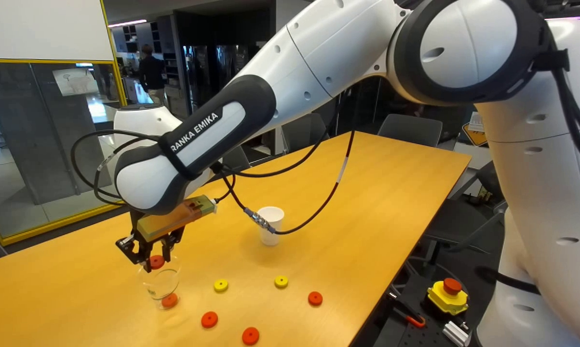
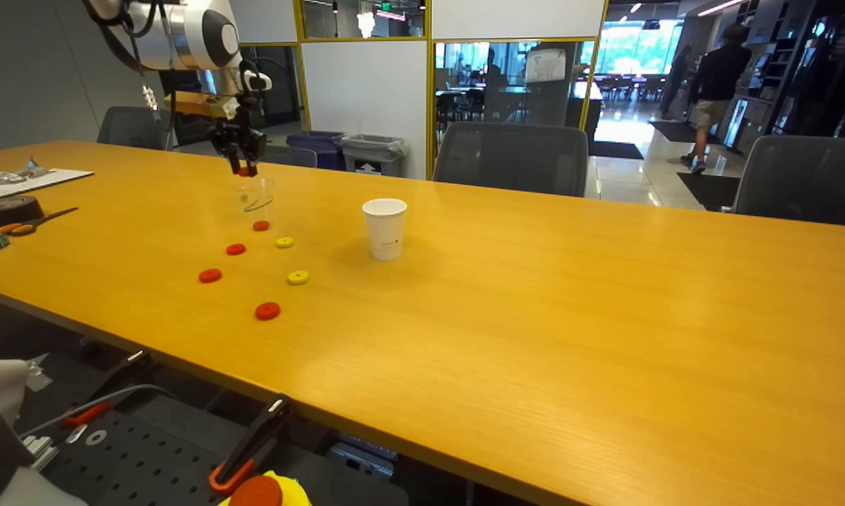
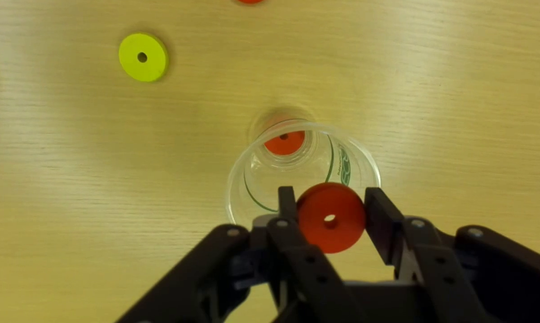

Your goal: Divide the rings and put some in the white cup and some in the clear cup

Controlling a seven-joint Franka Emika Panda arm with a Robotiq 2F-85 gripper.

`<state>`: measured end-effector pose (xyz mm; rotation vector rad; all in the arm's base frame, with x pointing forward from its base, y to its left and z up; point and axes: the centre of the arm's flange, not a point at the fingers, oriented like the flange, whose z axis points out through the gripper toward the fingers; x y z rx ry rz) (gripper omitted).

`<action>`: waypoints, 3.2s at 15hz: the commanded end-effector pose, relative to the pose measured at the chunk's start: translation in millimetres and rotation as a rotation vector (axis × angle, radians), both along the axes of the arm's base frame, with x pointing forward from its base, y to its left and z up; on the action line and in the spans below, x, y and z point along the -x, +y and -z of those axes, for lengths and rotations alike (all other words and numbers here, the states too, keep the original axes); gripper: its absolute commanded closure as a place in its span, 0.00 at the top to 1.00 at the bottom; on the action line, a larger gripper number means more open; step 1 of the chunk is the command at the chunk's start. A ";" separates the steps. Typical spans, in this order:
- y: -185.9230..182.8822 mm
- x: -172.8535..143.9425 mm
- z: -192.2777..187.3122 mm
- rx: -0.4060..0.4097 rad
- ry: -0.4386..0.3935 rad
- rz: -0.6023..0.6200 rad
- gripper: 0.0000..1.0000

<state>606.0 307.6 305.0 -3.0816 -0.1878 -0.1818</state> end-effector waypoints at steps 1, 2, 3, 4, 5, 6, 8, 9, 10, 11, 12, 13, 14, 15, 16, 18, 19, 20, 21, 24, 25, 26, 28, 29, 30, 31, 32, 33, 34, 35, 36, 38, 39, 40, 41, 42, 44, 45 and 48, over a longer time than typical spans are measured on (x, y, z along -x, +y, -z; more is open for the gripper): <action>5.1 -18.8 -0.2 0.003 0.015 -0.015 0.20; 4.5 -20.2 1.5 0.004 0.024 -0.013 0.67; 4.2 -20.7 2.7 0.006 0.027 -0.014 0.68; 3.3 -21.4 3.4 0.006 0.029 -0.012 0.75; 2.9 -21.8 3.9 0.007 0.031 -0.012 0.82; 2.1 -22.1 3.7 0.008 0.033 -0.011 0.88; -0.1 -21.5 0.0 0.013 0.029 -0.009 1.00; -1.4 -20.8 -3.0 0.013 0.026 -0.007 1.00; -4.8 -18.0 -10.6 0.015 0.014 -0.002 1.00; -7.2 -16.6 -14.9 0.017 0.009 0.001 1.00; -14.9 -9.6 -23.5 0.032 0.012 0.012 1.00; -19.8 -6.7 -27.7 0.037 0.017 0.016 1.00; -28.6 2.1 -32.7 0.046 0.025 0.028 1.00; -34.1 5.8 -36.5 0.050 0.030 0.035 1.00; -42.2 15.3 -37.9 0.059 0.033 0.043 1.00; -54.4 24.0 -37.7 0.068 0.036 0.060 1.00; -60.1 28.9 -34.7 0.069 0.038 0.069 1.00; -65.9 32.1 -27.5 0.067 0.043 0.081 1.00; -71.0 36.5 -20.7 0.067 0.052 0.088 1.00; -86.4 40.1 8.2 0.064 0.063 0.135 1.00; -90.7 39.9 17.9 0.057 0.061 0.146 1.00; -95.0 38.7 28.1 0.054 0.061 0.157 1.00; -102.4 36.9 46.6 0.054 0.064 0.174 1.00; -106.1 36.9 54.6 0.053 0.067 0.180 1.00; -110.4 33.9 63.0 0.049 0.073 0.186 1.00; -113.8 32.7 69.9 0.048 0.076 0.192 1.00; -118.7 28.8 77.2 0.043 0.083 0.197 1.00; -122.1 27.2 82.5 0.040 0.086 0.204 1.00; -126.3 25.4 88.2 0.037 0.092 0.211 1.00; -129.8 23.1 93.6 0.033 0.096 0.220 1.00; -132.5 22.4 98.2 0.026 0.104 0.227 1.00; -135.5 22.5 106.6 0.015 0.117 0.239 1.00; -136.1 22.1 109.6 0.013 0.121 0.243 1.00; -135.2 22.6 112.4 0.006 0.125 0.244 1.00; -133.7 22.8 114.2 0.000 0.128 0.246 1.00; -130.9 22.6 115.9 -0.008 0.131 0.244 1.00; -123.3 23.2 117.1 -0.018 0.133 0.236 1.00; -120.3 23.4 117.5 -0.022 0.135 0.232 1.00; -114.9 23.8 118.5 -0.020 0.133 0.225 1.00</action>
